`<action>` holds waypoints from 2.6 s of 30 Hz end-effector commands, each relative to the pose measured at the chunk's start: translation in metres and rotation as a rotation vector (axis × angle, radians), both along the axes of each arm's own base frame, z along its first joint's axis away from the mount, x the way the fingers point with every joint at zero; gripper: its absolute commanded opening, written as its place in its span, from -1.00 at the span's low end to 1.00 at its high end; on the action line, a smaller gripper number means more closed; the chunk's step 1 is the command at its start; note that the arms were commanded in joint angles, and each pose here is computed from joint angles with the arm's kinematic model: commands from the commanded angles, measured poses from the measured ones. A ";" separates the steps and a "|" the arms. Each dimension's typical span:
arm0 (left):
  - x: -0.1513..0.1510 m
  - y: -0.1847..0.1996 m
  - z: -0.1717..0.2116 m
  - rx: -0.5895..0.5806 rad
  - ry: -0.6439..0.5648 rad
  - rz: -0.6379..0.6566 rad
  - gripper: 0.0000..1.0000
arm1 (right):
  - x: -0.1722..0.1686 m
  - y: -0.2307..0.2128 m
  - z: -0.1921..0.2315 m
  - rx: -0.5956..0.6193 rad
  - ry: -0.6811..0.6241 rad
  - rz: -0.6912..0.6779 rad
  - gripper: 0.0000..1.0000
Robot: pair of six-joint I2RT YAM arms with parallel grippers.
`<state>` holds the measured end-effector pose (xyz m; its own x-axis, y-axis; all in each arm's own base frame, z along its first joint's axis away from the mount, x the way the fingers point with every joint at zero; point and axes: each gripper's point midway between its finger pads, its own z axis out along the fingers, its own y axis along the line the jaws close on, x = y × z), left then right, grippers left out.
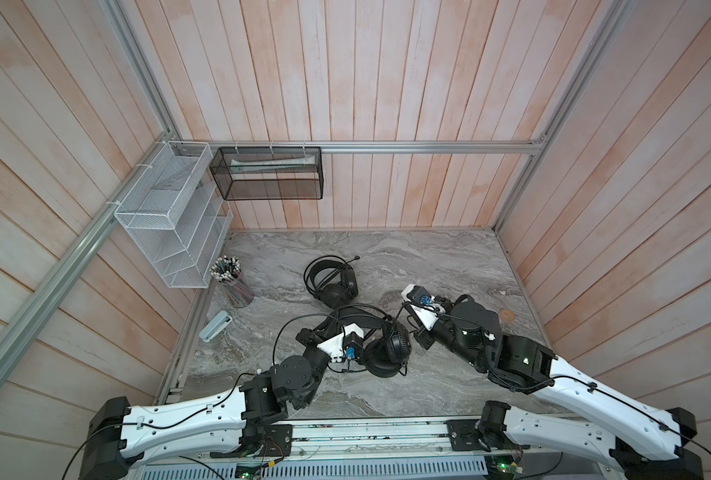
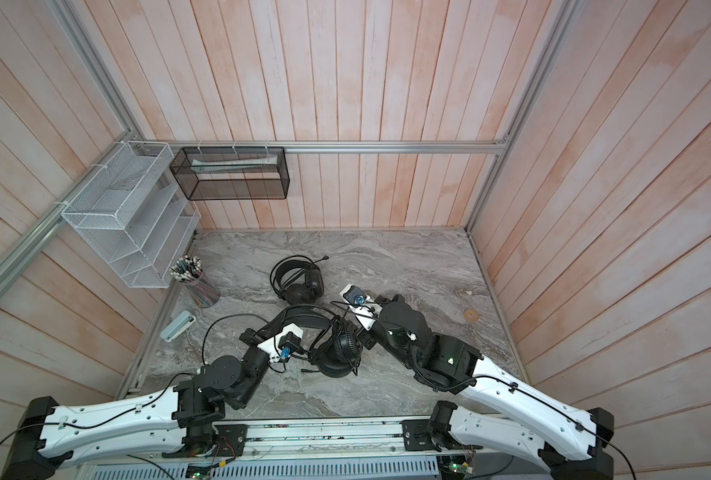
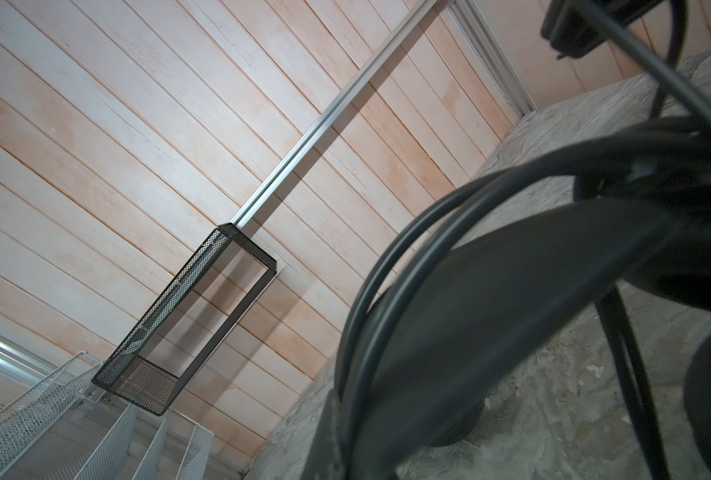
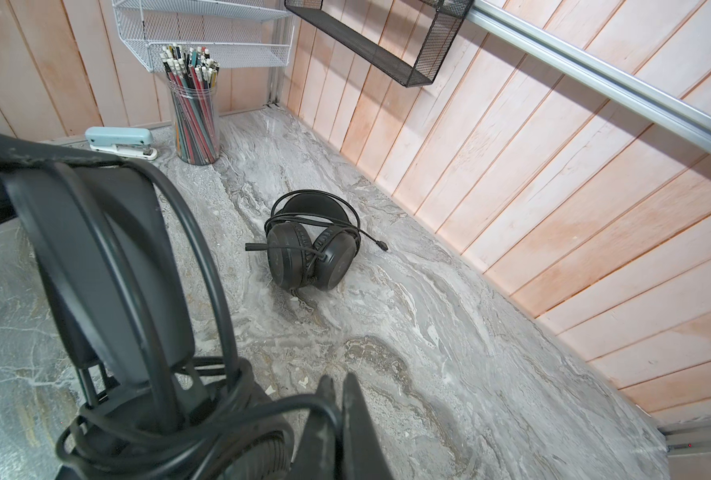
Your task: Wrap the headphones
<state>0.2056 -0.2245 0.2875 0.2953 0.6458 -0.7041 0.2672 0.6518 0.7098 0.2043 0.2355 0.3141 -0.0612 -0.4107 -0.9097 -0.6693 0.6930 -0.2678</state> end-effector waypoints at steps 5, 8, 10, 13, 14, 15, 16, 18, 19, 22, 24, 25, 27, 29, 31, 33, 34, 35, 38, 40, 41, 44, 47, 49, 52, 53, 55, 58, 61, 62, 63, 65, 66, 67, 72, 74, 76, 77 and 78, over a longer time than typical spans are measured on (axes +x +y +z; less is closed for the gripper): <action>-0.011 -0.014 -0.034 0.174 0.031 -0.091 -1.00 | 0.024 -0.012 0.044 0.172 -0.090 -0.144 -1.00; -0.012 -0.015 -0.026 0.138 0.035 -0.100 -1.00 | 0.026 -0.010 0.044 0.185 -0.084 -0.148 -1.00; -0.015 -0.016 -0.020 0.110 0.036 -0.114 -1.00 | 0.026 -0.007 0.043 0.187 -0.081 -0.140 -1.00; -0.018 -0.018 -0.013 0.076 0.045 -0.134 -1.00 | 0.028 -0.006 0.045 0.187 -0.081 -0.146 -1.00; -0.019 -0.020 -0.011 0.070 0.048 -0.140 -1.00 | 0.029 -0.006 0.047 0.188 -0.084 -0.148 -1.00; -0.021 -0.021 -0.009 0.064 0.048 -0.143 -1.00 | 0.029 -0.005 0.047 0.189 -0.083 -0.147 -1.00; -0.022 -0.022 -0.009 0.064 0.048 -0.148 -1.00 | 0.029 -0.004 0.048 0.193 -0.084 -0.143 -1.00; -0.025 -0.025 -0.005 0.058 0.045 -0.159 -1.00 | 0.028 -0.003 0.048 0.194 -0.081 -0.134 -0.94; -0.027 -0.027 -0.003 0.056 0.042 -0.165 -1.00 | 0.028 -0.003 0.047 0.194 -0.079 -0.133 -0.89; -0.031 -0.031 0.002 0.052 0.030 -0.176 -1.00 | 0.027 -0.003 0.043 0.188 -0.071 -0.132 -0.74; -0.034 -0.033 0.007 0.038 0.025 -0.186 -1.00 | 0.027 -0.002 0.039 0.183 -0.065 -0.130 -0.69; -0.036 -0.034 0.011 0.026 0.022 -0.189 -1.00 | 0.027 -0.002 0.037 0.180 -0.062 -0.129 -0.69; -0.040 -0.037 0.020 -0.005 0.020 -0.207 -1.00 | 0.027 -0.002 0.035 0.178 -0.056 -0.129 -0.71; -0.043 -0.039 0.030 -0.036 0.016 -0.224 -1.00 | 0.027 -0.003 0.036 0.182 -0.057 -0.133 -0.74; -0.045 -0.039 0.041 -0.074 0.011 -0.236 -1.00 | 0.026 -0.003 0.035 0.184 -0.055 -0.129 -0.75; -0.046 -0.036 0.050 -0.106 0.004 -0.240 -1.00 | 0.025 -0.005 0.035 0.189 -0.054 -0.130 -0.78; -0.046 -0.035 0.055 -0.128 0.000 -0.242 -1.00 | 0.025 -0.006 0.035 0.191 -0.055 -0.132 -0.80; -0.046 -0.033 0.058 -0.141 -0.001 -0.243 -1.00 | 0.024 -0.007 0.034 0.192 -0.056 -0.131 -0.81; -0.048 -0.027 0.071 -0.201 0.000 -0.253 -1.00 | 0.023 -0.010 0.033 0.195 -0.058 -0.136 -0.90; -0.050 -0.024 0.078 -0.228 -0.002 -0.264 -1.00 | 0.022 -0.012 0.033 0.198 -0.059 -0.139 -0.91; -0.050 -0.024 0.079 -0.230 -0.002 -0.264 -1.00 | 0.022 -0.012 0.033 0.199 -0.057 -0.140 -0.91; -0.049 -0.022 0.084 -0.249 0.018 -0.252 -1.00 | 0.022 -0.016 0.036 0.211 -0.060 -0.152 -0.81; -0.051 -0.021 0.091 -0.301 0.062 -0.272 -1.00 | 0.023 -0.026 0.044 0.242 -0.073 -0.195 -0.69; -0.053 -0.018 0.096 -0.344 0.081 -0.287 -1.00 | 0.021 -0.034 0.052 0.272 -0.084 -0.212 -0.56; -0.056 -0.012 0.105 -0.411 0.102 -0.315 -1.00 | 0.014 -0.042 0.065 0.330 -0.094 -0.202 -0.40; -0.058 -0.011 0.108 -0.432 0.111 -0.328 -1.00 | 0.012 -0.045 0.069 0.343 -0.096 -0.200 -0.37; -0.061 -0.009 0.115 -0.478 0.133 -0.353 -1.00 | 0.008 -0.048 0.074 0.366 -0.096 -0.190 -0.30; -0.064 -0.005 0.122 -0.521 0.163 -0.373 -1.00 | -0.001 -0.051 0.079 0.397 -0.090 -0.150 -0.24; -0.065 -0.003 0.124 -0.544 0.189 -0.381 -1.00 | -0.019 -0.046 0.083 0.438 -0.077 -0.041 -0.06; -0.066 -0.003 0.126 -0.554 0.196 -0.386 -1.00 | -0.025 -0.044 0.084 0.451 -0.073 -0.002 -0.03; -0.066 -0.002 0.126 -0.560 0.202 -0.387 -1.00 | -0.031 -0.042 0.084 0.466 -0.069 0.034 0.04; -0.067 -0.001 0.128 -0.575 0.214 -0.395 -1.00 | -0.040 -0.038 0.080 0.475 -0.053 0.089 0.11; -0.067 0.000 0.129 -0.586 0.220 -0.398 -1.00 | -0.043 -0.037 0.077 0.477 -0.043 0.103 0.14; -0.067 0.002 0.132 -0.602 0.223 -0.397 -1.00 | -0.045 -0.036 0.074 0.479 -0.031 0.117 0.17; -0.069 0.015 0.151 -0.727 0.268 -0.411 -1.00 | -0.054 -0.034 0.064 0.513 0.017 0.157 0.21; -0.070 0.021 0.159 -0.784 0.286 -0.422 -1.00 | -0.062 -0.038 0.071 0.556 0.018 0.187 0.21; -0.073 0.024 0.165 -0.836 0.313 -0.445 -1.00 | -0.070 -0.047 0.082 0.605 0.001 0.205 0.23; -0.074 0.025 0.168 -0.858 0.325 -0.457 -1.00 | -0.071 -0.051 0.084 0.620 -0.008 0.203 0.24; -0.076 0.026 0.171 -0.881 0.339 -0.470 -1.00 | -0.072 -0.056 0.084 0.632 -0.015 0.192 0.26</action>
<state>0.1377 -0.2161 0.4122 0.1620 0.0014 -0.9868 0.6785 0.7259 0.1125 0.1423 0.1900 0.3816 -0.0357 0.1139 -0.9929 -0.7810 0.6166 0.0988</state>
